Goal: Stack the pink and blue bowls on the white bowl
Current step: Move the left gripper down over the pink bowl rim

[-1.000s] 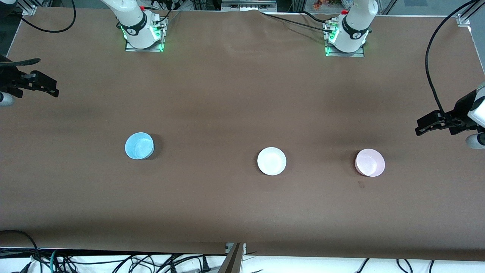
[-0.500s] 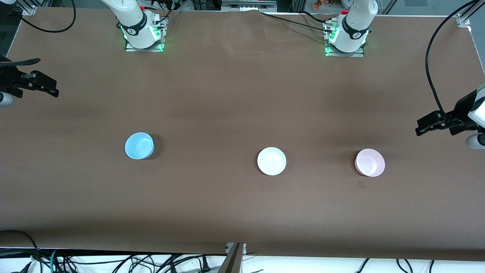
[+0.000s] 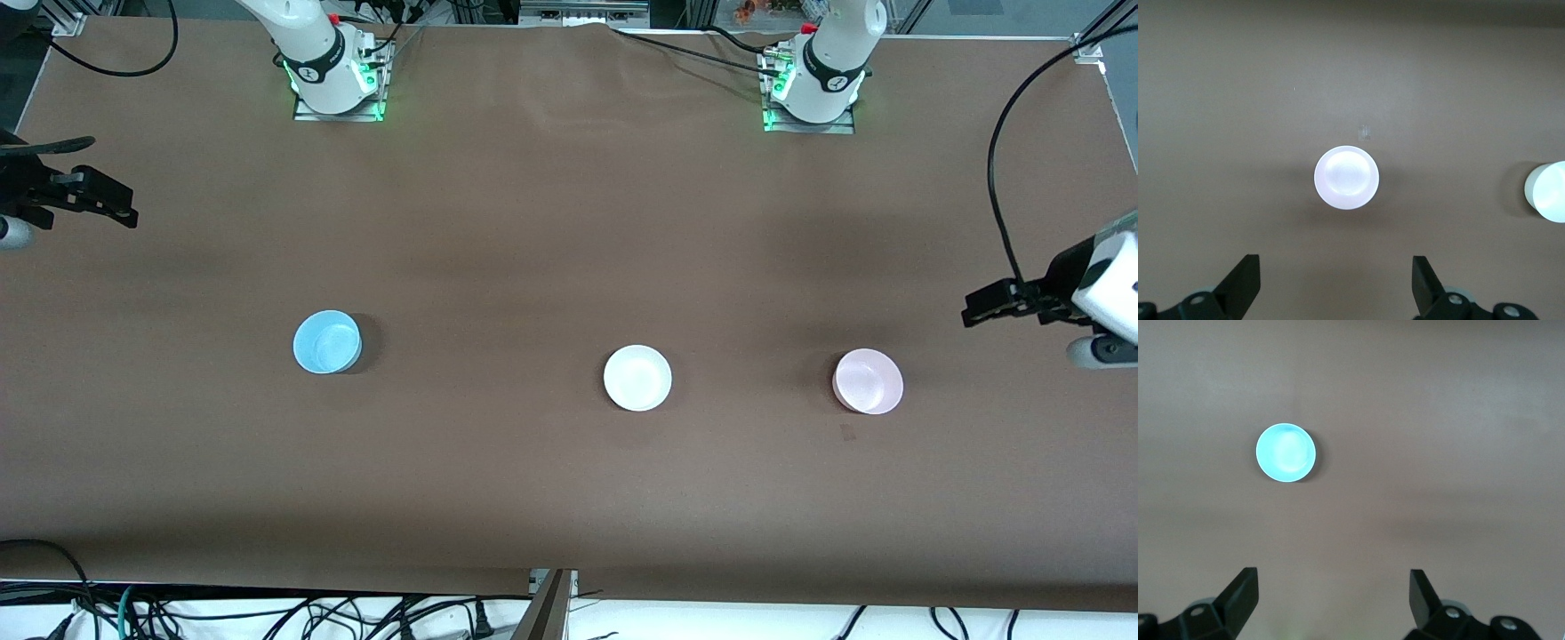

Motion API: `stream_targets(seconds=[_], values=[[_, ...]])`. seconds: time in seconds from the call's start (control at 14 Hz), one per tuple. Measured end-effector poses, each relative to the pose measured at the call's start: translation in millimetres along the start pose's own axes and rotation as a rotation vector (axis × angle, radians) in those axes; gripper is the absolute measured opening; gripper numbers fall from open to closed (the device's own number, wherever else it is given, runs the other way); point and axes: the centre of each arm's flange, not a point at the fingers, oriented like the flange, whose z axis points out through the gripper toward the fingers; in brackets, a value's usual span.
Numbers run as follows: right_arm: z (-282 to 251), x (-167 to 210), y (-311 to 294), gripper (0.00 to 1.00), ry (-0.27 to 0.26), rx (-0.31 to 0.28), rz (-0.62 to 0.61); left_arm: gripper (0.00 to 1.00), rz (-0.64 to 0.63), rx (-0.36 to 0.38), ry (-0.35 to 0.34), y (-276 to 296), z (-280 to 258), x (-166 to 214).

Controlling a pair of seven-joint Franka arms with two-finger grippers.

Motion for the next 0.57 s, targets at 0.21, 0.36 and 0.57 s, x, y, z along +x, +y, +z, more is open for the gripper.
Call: stream_targets(seconds=[0.21,0.36,0.57], values=[[0,0,0,1.0,0.0,0.0,0.0,1.0,-0.023,-0.011,0.025,-19,55,10],[0,0,0,1.0,0.0,0.0,0.0,1.0,-0.033,-0.017,0.01,-32,90,11],[0,0,0,1.0,0.0,0.0,0.0,1.0,-0.025,-0.031,-0.027,-42,134,16]])
